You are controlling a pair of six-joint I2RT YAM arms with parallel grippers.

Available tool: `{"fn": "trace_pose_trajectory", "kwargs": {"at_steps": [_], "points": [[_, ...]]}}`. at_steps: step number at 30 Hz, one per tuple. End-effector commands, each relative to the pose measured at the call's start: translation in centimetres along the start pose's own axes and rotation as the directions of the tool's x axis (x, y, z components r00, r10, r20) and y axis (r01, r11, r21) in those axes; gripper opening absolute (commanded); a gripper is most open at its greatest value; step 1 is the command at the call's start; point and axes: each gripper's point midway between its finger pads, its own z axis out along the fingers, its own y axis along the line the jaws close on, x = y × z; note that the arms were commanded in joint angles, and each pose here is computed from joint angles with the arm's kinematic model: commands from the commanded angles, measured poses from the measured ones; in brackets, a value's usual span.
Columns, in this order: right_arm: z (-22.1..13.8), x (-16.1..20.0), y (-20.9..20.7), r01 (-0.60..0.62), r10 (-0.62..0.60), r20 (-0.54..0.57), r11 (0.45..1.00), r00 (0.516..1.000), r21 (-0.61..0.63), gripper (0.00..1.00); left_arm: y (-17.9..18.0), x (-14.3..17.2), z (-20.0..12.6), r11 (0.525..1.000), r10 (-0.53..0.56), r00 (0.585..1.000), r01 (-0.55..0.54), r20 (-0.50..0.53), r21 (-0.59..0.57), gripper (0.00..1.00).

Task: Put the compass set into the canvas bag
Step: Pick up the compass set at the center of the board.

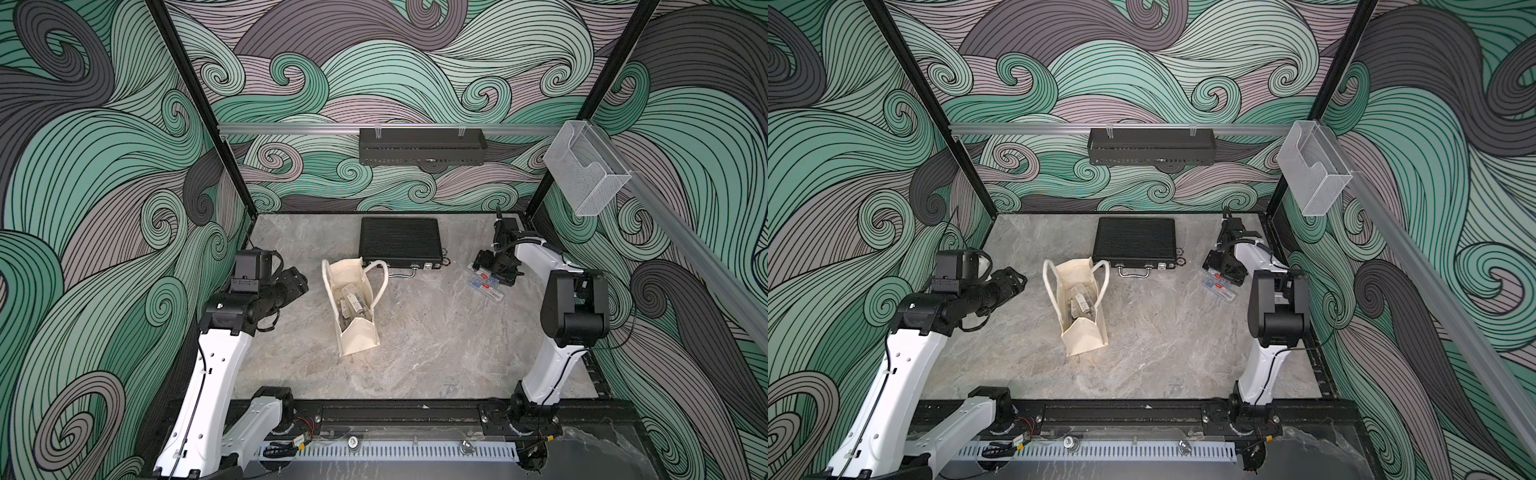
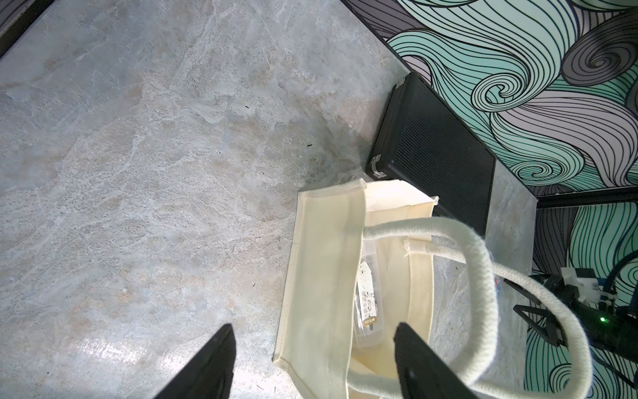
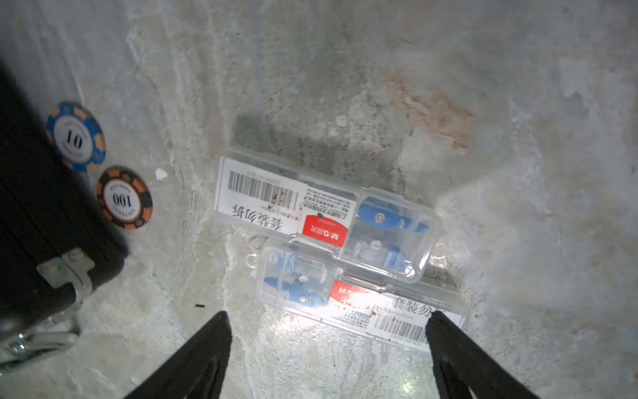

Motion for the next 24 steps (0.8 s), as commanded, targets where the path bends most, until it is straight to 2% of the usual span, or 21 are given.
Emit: {"fn": "trace_pose_trajectory", "kwargs": {"at_steps": [1, 6, 12, 16, 21, 24], "points": [[1.4, 2.5, -0.4, 0.239, -0.238, -0.138, 0.971, 0.962, -0.005, 0.85, -0.2, 0.0, 0.1, 1.000, 0.003, 1.000, -0.003, 0.001, 0.006, 0.74], [2.7, 3.9, -0.9, 0.318, -0.316, -0.176, 0.948, 0.932, -0.015, 0.84, -0.5, 0.0, 0.0, 1.000, 0.000, 1.000, 0.000, -0.005, 0.014, 0.74], [3.3, 4.2, -1.9, 0.389, -0.376, -0.206, 0.921, 0.903, 0.028, 0.85, -0.5, -0.2, -0.4, 1.000, -0.001, 1.000, 0.001, 0.003, 0.012, 0.74], [3.7, 5.3, -0.9, 0.391, -0.387, -0.216, 0.920, 0.897, -0.023, 0.84, -0.6, -0.2, -0.4, 1.000, -0.003, 1.000, 0.003, 0.005, 0.013, 0.74], [3.6, 6.8, 0.4, 0.447, -0.437, -0.232, 0.895, 0.869, -0.013, 0.84, -0.7, -0.2, -0.6, 1.000, 0.004, 1.000, -0.004, 0.009, 0.012, 0.74], [3.4, 7.1, 0.6, 0.441, -0.429, -0.227, 0.897, 0.874, 0.002, 0.82, -0.8, -0.3, -0.6, 1.000, 0.007, 1.000, -0.007, 0.011, 0.012, 0.74]]}}
